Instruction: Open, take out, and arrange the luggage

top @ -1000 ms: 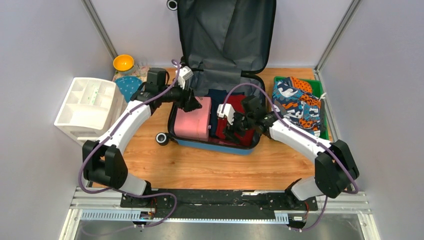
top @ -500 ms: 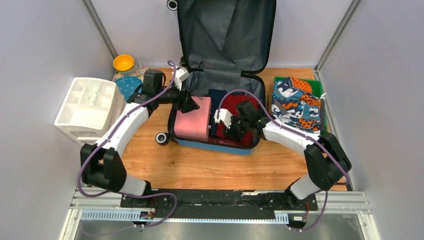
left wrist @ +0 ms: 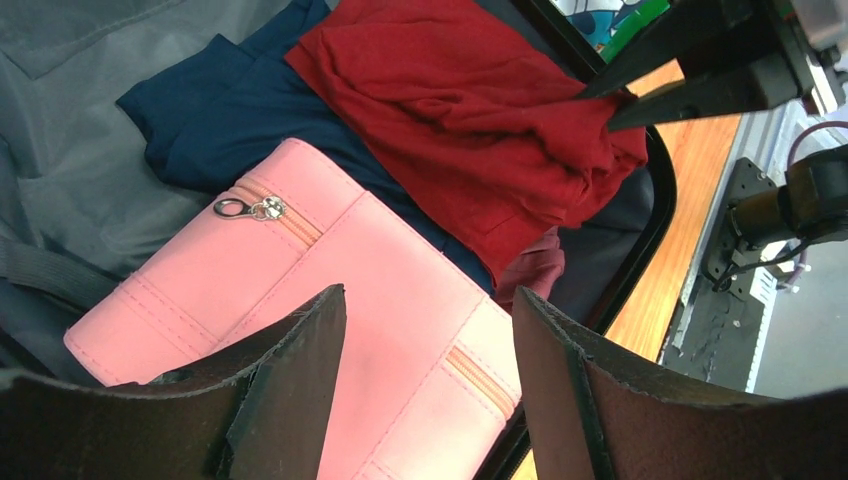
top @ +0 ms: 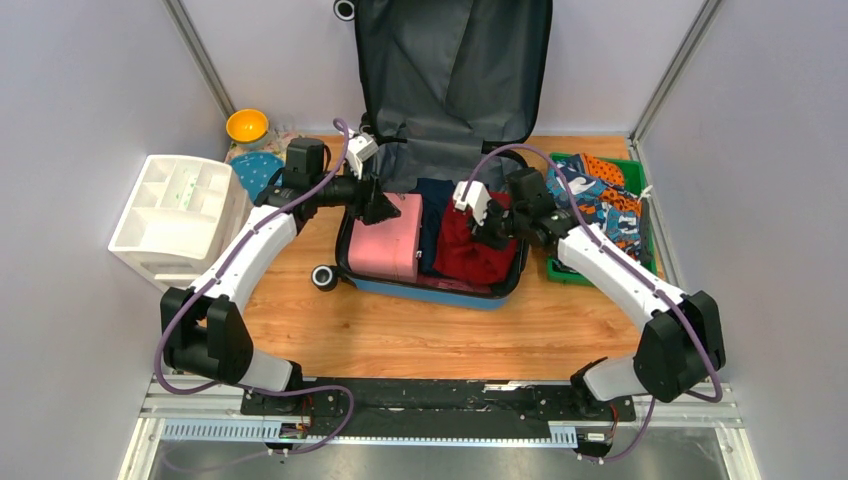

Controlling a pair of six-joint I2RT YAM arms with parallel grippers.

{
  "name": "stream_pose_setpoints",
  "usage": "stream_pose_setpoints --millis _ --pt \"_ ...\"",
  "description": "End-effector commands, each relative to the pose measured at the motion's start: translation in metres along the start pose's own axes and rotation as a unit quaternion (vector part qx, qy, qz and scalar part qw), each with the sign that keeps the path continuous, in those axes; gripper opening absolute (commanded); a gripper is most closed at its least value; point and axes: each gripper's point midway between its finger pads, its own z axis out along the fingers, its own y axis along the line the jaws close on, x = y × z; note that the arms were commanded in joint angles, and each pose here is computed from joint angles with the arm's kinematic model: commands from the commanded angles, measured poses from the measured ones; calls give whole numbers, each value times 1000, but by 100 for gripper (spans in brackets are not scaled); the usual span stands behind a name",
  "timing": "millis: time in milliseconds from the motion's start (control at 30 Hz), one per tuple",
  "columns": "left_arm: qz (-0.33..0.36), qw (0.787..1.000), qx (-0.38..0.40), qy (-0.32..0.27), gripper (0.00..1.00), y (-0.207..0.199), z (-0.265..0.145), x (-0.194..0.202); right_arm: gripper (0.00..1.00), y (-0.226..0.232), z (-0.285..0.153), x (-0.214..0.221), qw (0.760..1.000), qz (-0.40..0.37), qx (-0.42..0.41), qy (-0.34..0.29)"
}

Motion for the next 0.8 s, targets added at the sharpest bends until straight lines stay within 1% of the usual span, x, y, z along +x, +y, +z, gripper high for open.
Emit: stream_pose_setpoints --millis 0,167,300,433,533,567,633,667,767 --pt "2 1000 15 -19 70 -3 0 -11 0 -16 -14 -14 1000 13 -6 -20" --pt "4 1000 18 -21 69 -3 1 -12 0 -21 -3 -16 1000 15 -12 -23" --pt "4 1000 18 -22 68 -2 1 -12 0 -11 20 -2 1000 5 -10 8" --pt "2 1000 17 -20 68 -4 0 -9 0 7 37 25 999 -9 -23 46" --pt "2 1000 17 -18 68 -5 -1 -7 11 20 45 37 997 -3 -44 61" --pt "3 1000 17 -16 68 -5 -1 -5 23 30 48 43 996 3 -64 68" --pt "4 1000 17 -14 68 -6 -2 -4 37 38 52 49 994 8 -76 77" --pt "6 1000 16 -14 68 -6 -3 -3 49 44 55 54 993 8 -83 81" --pt "9 1000 17 -12 68 -7 -4 -2 60 50 65 61 992 0 -84 91"
